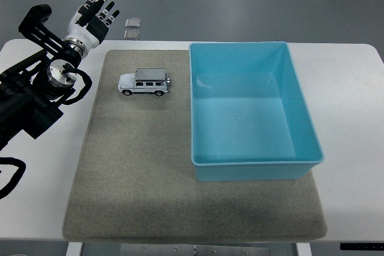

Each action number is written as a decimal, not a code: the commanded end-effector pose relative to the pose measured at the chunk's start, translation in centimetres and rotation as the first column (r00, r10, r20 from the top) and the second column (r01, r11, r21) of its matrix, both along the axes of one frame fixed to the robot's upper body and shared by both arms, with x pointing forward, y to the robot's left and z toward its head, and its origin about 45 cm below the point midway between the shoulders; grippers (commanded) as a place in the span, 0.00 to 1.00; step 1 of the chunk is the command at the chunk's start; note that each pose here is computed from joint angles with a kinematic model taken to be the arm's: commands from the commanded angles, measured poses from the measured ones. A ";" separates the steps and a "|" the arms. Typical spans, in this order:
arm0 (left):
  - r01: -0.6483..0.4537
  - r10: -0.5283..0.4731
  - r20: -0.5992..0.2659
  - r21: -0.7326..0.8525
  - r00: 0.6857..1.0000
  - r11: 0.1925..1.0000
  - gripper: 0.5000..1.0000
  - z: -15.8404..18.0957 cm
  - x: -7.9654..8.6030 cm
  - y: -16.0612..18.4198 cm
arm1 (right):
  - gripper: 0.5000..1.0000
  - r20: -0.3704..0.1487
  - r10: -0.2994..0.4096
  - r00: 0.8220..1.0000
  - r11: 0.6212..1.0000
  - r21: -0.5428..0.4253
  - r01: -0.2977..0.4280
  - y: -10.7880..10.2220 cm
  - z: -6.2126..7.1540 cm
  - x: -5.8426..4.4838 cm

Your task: Left hand put the white car in the blue box

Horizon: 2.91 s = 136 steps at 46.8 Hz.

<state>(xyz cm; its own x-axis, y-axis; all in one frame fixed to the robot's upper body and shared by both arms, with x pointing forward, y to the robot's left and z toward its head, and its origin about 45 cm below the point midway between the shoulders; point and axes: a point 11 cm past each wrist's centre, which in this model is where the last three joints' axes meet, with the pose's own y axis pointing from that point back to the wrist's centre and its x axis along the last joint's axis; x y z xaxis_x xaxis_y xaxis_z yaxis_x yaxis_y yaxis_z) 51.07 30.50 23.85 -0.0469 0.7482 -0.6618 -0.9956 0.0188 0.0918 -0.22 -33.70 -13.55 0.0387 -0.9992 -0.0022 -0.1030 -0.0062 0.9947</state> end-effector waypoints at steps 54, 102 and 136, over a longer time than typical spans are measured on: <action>0.320 -0.479 -0.007 0.752 0.878 0.576 1.00 6.6 -1.3 -2.2 | 0.87 0.000 0.000 1.000 1.000 0.000 0.000 0.0 0.0 0.0; 0.165 -0.652 -0.412 0.899 0.636 -0.406 1.00 3.8 -5.0 -6.1 | 0.87 0.000 0.000 1.000 1.000 0.000 0.000 0.0 0.0 0.0; 0.099 -0.589 -0.478 0.824 0.652 -0.558 0.86 1.9 -4.5 -5.4 | 0.87 0.000 0.000 1.000 1.000 0.000 0.000 0.0 0.0 0.0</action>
